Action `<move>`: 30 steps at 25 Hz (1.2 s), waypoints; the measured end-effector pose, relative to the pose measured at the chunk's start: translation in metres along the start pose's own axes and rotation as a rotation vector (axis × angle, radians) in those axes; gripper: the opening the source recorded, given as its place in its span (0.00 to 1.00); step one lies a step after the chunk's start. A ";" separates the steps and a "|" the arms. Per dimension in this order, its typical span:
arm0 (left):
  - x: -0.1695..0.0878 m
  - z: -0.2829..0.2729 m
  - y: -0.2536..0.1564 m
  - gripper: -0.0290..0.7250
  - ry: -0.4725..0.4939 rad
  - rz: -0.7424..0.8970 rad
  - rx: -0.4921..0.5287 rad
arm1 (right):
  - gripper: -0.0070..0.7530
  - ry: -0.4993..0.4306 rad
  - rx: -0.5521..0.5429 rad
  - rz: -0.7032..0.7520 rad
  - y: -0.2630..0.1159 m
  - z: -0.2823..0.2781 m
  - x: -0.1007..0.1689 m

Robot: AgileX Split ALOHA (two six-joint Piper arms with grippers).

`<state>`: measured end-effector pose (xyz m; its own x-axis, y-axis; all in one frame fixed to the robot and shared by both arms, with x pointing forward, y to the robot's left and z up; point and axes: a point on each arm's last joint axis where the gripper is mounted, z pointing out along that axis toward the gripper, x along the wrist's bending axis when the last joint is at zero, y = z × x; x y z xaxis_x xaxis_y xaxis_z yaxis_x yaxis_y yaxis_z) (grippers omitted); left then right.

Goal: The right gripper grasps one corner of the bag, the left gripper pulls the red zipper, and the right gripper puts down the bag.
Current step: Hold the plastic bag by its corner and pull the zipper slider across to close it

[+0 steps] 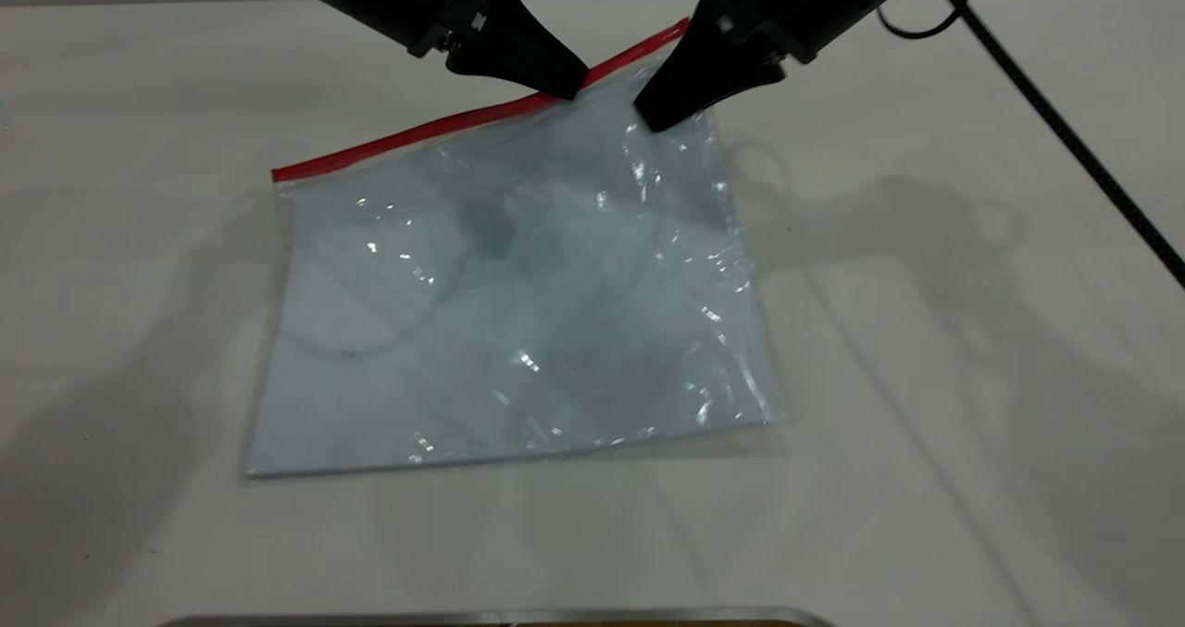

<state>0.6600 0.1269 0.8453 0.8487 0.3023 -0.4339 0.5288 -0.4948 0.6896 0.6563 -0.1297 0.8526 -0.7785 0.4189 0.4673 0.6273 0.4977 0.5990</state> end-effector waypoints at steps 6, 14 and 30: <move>0.009 -0.008 -0.002 0.15 0.042 -0.005 -0.012 | 0.05 -0.006 -0.051 0.049 -0.006 -0.024 -0.018; 0.036 -0.046 -0.018 0.15 0.121 -0.066 -0.048 | 0.05 -0.049 -0.151 0.105 -0.014 -0.056 -0.043; 0.060 -0.092 -0.056 0.16 0.193 -0.182 0.067 | 0.05 -0.073 -0.204 0.117 -0.014 -0.064 -0.050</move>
<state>0.6818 0.2476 0.8341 0.7289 0.5376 -0.4239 0.6763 -0.4691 0.5679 0.6852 -0.2064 0.8627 -0.6926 0.5223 0.4975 0.6907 0.2815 0.6661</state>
